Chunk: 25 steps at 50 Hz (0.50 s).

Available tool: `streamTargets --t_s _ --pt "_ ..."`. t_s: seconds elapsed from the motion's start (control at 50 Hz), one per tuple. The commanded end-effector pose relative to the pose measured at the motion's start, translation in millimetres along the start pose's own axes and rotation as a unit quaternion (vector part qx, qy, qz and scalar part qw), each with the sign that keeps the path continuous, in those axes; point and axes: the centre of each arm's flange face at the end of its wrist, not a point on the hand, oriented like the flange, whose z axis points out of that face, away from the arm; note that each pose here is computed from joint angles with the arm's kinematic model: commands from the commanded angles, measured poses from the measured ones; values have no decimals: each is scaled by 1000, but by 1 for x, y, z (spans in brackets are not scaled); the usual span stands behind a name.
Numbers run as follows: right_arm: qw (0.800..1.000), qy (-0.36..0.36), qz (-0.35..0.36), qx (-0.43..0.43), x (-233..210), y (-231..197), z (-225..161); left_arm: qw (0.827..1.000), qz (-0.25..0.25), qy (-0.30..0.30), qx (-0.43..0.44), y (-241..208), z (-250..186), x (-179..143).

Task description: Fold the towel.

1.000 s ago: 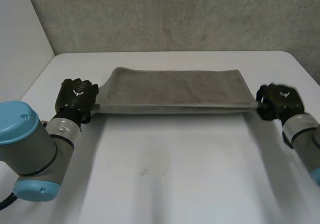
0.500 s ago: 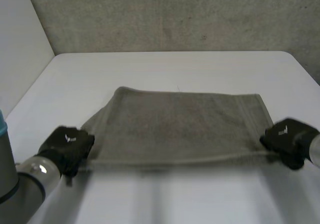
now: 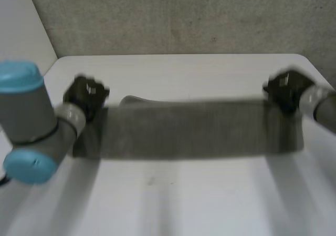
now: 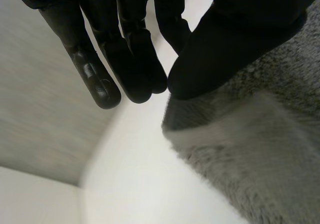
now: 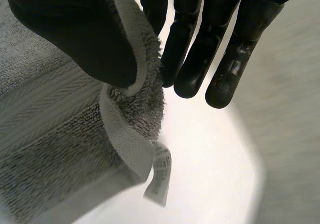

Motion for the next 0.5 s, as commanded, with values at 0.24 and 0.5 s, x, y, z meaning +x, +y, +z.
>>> streamTargets --t_s 0.24,0.5 --pt "895 299 34 329 116 -113 -25 889 -81 -278 354 -161 6 -149" --pt "974 63 60 209 13 -37 13 975 -87 -125 161 -27 13 -33"
